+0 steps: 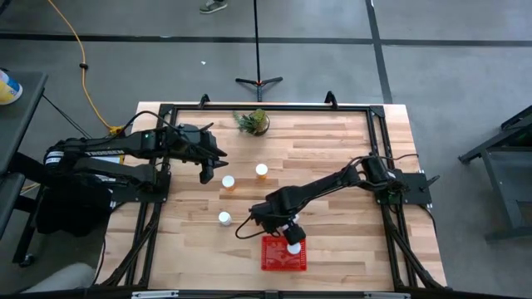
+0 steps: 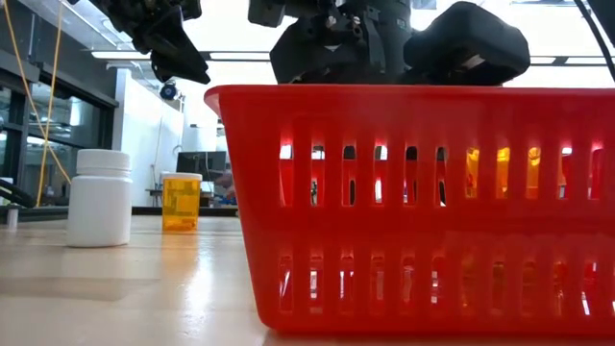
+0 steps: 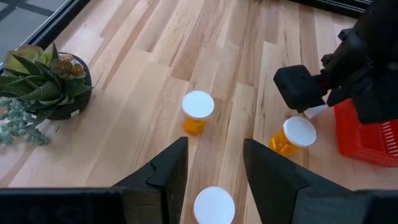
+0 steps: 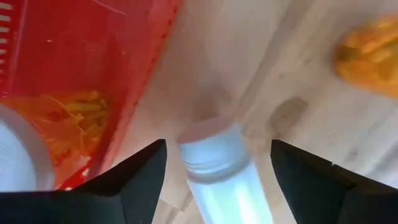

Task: Pick and place pill bottles into a basket
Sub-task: Put the right white pill bottle into the red bin

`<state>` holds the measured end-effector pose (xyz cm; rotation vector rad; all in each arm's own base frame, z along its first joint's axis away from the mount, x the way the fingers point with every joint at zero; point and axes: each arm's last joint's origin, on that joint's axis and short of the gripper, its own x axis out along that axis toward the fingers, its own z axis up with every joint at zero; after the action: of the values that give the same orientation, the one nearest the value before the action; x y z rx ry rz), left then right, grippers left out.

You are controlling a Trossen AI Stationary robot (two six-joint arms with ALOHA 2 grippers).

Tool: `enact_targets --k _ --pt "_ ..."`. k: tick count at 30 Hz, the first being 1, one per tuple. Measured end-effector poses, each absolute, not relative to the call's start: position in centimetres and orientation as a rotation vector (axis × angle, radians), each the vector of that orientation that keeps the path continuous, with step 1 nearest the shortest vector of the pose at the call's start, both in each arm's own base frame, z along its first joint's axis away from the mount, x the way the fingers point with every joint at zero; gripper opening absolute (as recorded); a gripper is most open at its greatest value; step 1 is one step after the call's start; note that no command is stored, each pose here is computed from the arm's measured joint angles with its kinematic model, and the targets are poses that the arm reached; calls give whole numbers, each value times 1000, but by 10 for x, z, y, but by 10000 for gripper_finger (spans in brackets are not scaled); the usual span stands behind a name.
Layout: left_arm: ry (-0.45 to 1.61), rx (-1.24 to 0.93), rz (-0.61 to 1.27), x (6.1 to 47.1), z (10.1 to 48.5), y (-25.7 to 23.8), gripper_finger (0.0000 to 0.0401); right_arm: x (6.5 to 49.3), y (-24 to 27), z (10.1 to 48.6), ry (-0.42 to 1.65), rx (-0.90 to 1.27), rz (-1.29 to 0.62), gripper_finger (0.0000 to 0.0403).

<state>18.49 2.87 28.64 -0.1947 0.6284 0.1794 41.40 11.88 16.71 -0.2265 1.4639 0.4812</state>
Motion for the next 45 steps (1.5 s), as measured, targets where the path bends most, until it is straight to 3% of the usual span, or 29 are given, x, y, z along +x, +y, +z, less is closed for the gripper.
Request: enact_targets --k 14,23,36,45 --pt "628 -212 185 185 286 29 191 416 120 157 1472 -207 514 226" --pt "628 -213 185 185 286 29 191 416 120 154 1488 -208 506 145" --pt "628 -213 185 185 286 29 191 421 106 157 1478 -222 413 152" --pt "632 -213 185 185 286 29 191 437 107 190 1358 -218 400 143"
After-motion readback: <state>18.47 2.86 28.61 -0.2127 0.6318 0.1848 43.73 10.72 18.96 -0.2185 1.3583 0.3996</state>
